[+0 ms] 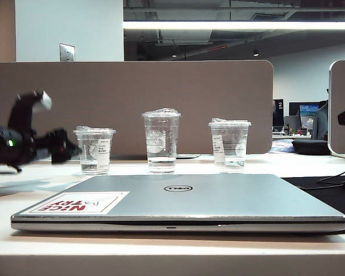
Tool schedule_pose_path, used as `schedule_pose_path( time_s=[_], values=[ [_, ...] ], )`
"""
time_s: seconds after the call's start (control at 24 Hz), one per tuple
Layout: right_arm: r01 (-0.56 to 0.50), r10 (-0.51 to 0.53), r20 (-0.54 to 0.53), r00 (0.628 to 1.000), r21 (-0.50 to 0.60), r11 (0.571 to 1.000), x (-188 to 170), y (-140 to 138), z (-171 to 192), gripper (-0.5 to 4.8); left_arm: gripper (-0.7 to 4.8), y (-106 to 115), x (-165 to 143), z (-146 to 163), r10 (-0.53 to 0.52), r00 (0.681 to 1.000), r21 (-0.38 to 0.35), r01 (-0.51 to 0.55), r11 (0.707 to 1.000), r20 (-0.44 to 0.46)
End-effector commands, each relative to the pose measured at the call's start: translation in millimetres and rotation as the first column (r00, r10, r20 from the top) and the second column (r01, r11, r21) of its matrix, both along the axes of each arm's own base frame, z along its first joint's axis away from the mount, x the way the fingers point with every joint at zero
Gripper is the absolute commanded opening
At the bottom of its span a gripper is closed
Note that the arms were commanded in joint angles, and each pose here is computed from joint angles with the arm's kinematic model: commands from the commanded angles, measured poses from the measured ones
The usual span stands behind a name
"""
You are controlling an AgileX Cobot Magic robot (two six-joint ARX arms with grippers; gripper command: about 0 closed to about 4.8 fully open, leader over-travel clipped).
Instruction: Pick up the coffee cup on the left and place it on the left side of the laptop.
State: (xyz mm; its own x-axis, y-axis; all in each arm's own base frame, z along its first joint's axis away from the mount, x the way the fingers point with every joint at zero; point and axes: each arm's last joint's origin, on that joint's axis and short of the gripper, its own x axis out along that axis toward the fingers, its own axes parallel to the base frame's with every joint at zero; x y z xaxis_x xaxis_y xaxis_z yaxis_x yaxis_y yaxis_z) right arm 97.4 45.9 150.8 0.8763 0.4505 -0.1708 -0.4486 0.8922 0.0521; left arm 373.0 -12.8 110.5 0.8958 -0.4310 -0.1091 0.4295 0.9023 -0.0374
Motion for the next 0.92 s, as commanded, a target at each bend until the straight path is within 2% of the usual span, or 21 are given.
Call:
schedule_pose_path(
  time_s=[0.04,0.25,0.29,0.5,0.54,0.63,0.71,0.92],
  values=[
    [-0.001,0.001,0.0,1.0,0.0,1.0,0.8,0.4,-0.9,-0.05,4.79,-1.1,20.9,-9.7,-0.051,0.999,-0.009,0.051,0.999,0.02],
    [0.0,0.0,-0.015,1.0,-0.007,1.0,1.4,0.7,-2.4,-0.05,4.79,-1.4,47.4,-25.3,-0.057,0.998,-0.01,0.057,0.998,0.015],
    [0.0,0.0,-0.015,1.0,-0.007,1.0,1.4,0.7,-2.4,-0.05,4.79,-3.8,52.6,-26.7,-0.085,0.996,-0.013,0.085,0.996,0.01],
    [0.0,0.0,-0.014,1.0,-0.007,1.0,1.4,0.7,-2.4,-0.05,4.79,-23.0,66.7,-26.4,-0.143,0.989,0.001,0.143,0.99,0.023],
    [0.0,0.0,-0.015,1.0,-0.007,1.0,1.4,0.7,-2.4,-0.05,4.79,-30.1,67.0,-27.9,-0.155,0.988,0.028,0.154,0.988,0.023],
    [0.0,0.0,-0.015,1.0,-0.007,1.0,1.4,0.7,-2.4,-0.05,4.79,-37.1,66.4,-33.0,-0.139,0.99,0.081,0.137,0.987,0.022],
    [0.0,0.0,-0.014,1.0,-0.007,1.0,1.4,0.7,-2.4,-0.05,4.79,-42.3,66.1,-38.4,-0.128,0.992,0.101,0.126,0.987,0.019],
    [0.0,0.0,-0.015,1.0,-0.007,1.0,1.4,0.7,-2.4,-0.05,4.79,-41.6,71.9,-40.1,-0.034,0.999,0.103,0.031,0.994,0.028]
  ],
)
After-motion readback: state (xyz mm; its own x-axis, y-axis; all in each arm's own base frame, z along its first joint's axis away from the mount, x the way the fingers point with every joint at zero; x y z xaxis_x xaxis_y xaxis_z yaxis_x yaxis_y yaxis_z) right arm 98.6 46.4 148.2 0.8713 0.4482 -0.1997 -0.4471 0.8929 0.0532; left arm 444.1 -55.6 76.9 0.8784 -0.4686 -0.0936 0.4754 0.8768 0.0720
